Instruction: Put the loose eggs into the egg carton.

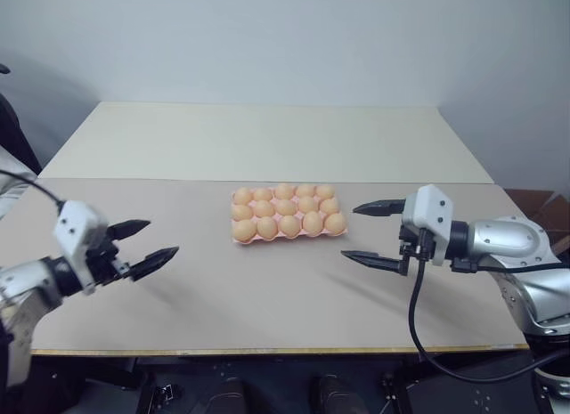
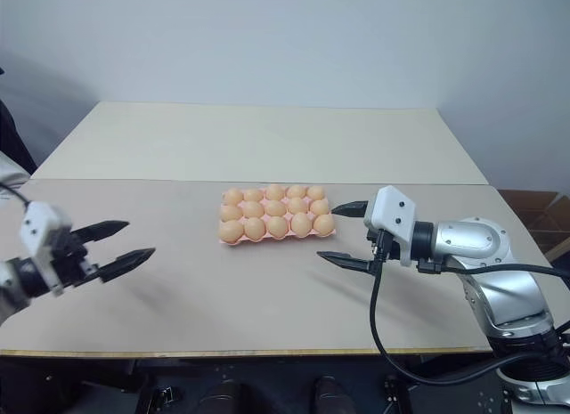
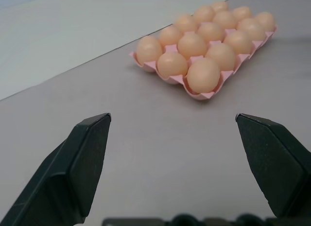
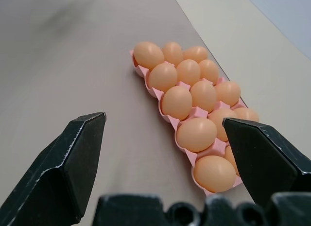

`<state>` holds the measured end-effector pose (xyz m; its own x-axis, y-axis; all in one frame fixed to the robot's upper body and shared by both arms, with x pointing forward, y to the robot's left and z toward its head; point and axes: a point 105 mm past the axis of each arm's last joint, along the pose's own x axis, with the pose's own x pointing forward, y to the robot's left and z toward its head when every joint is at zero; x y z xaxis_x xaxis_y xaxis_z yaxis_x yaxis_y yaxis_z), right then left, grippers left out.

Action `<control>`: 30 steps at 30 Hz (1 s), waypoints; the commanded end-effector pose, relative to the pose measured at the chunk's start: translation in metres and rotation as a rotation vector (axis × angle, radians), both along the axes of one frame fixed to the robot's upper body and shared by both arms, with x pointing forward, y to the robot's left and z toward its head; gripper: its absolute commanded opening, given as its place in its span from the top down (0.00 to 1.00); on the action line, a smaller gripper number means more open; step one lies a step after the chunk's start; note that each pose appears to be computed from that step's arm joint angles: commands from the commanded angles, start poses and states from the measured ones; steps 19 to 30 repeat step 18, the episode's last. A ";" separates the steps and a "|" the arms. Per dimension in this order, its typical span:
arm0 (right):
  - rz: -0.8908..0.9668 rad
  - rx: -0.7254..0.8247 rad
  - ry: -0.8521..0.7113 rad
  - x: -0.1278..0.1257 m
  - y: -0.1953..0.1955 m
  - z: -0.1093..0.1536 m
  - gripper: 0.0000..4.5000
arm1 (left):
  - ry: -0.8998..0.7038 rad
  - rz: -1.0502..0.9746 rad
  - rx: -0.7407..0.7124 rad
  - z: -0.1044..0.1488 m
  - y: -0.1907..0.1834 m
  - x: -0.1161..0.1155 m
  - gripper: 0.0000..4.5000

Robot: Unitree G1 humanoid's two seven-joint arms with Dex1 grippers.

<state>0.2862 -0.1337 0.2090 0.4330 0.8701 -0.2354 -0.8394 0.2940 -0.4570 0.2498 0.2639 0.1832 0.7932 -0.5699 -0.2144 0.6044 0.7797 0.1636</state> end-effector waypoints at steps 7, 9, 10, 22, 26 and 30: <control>0.037 0.016 -0.034 -0.001 -0.006 0.013 0.00 | -0.025 0.014 0.001 0.021 0.000 -0.035 0.00; 0.028 0.016 -0.010 0.000 -0.009 0.008 0.00 | -0.033 0.014 -0.005 0.023 -0.002 -0.037 0.00; 0.024 0.014 -0.003 0.001 -0.010 0.006 0.00 | -0.036 0.013 -0.009 0.024 -0.003 -0.038 0.00; 0.031 0.022 -0.008 0.005 -0.010 0.009 0.00 | -0.024 -0.008 -0.016 0.024 -0.010 -0.039 0.00; 0.031 0.022 -0.008 0.005 -0.010 0.009 0.00 | -0.024 -0.008 -0.016 0.024 -0.010 -0.039 0.00; 0.031 0.022 -0.008 0.005 -0.010 0.009 0.00 | -0.024 -0.008 -0.016 0.024 -0.010 -0.039 0.00</control>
